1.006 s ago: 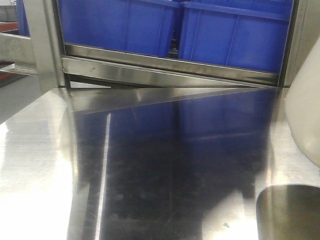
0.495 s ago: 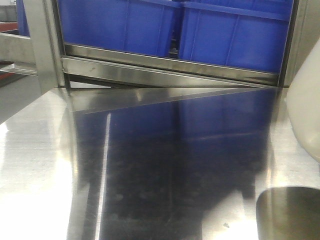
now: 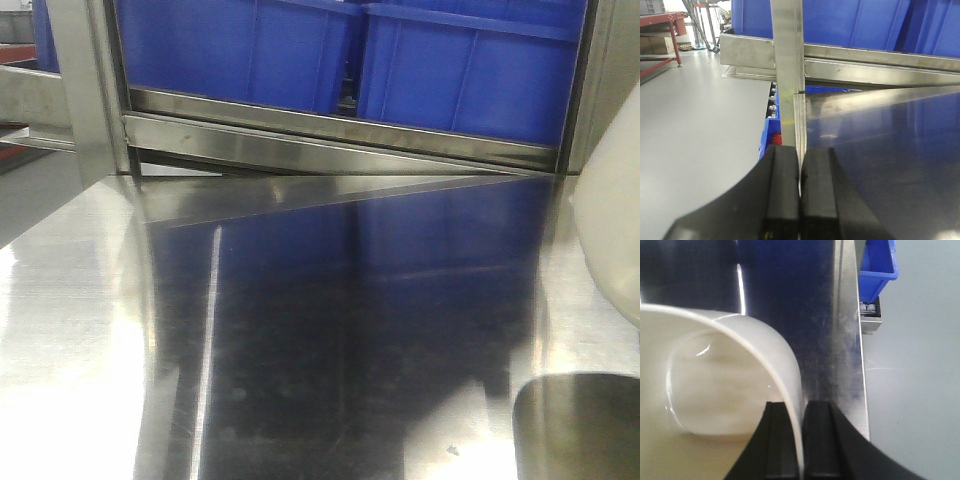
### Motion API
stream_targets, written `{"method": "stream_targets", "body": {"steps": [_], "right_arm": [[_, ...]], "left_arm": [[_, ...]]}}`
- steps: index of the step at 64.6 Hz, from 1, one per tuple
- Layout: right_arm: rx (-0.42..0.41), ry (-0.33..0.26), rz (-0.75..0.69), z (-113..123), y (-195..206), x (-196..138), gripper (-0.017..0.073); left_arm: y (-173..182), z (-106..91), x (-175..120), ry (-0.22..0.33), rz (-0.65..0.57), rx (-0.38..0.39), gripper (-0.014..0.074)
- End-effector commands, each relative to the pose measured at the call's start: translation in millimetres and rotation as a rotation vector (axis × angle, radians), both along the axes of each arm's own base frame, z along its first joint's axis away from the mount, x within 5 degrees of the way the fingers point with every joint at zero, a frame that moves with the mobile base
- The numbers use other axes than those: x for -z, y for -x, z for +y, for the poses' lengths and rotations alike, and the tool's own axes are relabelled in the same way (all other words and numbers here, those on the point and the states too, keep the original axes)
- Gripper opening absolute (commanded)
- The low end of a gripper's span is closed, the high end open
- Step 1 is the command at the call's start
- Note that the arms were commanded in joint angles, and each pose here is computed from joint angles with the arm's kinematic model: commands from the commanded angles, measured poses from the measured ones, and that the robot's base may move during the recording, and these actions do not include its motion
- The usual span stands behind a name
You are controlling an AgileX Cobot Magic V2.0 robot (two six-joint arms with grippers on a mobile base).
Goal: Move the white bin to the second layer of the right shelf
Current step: 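Close the right gripper on the bin rim and lift it off the table, then drive the base away from the table carrying the bin in the right gripper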
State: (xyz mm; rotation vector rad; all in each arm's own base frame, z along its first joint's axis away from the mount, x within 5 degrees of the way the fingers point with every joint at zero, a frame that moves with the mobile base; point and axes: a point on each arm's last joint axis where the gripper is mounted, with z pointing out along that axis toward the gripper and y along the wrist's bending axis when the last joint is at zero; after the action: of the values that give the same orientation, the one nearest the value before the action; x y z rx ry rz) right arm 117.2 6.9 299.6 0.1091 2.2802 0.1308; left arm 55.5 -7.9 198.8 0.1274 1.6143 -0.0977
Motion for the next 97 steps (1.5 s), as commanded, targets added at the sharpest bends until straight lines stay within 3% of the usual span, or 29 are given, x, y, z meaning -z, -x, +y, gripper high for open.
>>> {"method": "stream_targets", "body": {"steps": [1,97], "right_arm": [[0.006,-0.010,-0.124,-0.2,-4.1,-17.1,0.0047],[0.006,-0.010,-0.124,-0.2,-4.1,-17.1,0.0047]], "left_arm": [[-0.4,-0.3,3.7,0.012,-0.064,0.004,0.0085],[-0.4,-0.3,3.7,0.012,-0.064,0.004,0.0085]]}}
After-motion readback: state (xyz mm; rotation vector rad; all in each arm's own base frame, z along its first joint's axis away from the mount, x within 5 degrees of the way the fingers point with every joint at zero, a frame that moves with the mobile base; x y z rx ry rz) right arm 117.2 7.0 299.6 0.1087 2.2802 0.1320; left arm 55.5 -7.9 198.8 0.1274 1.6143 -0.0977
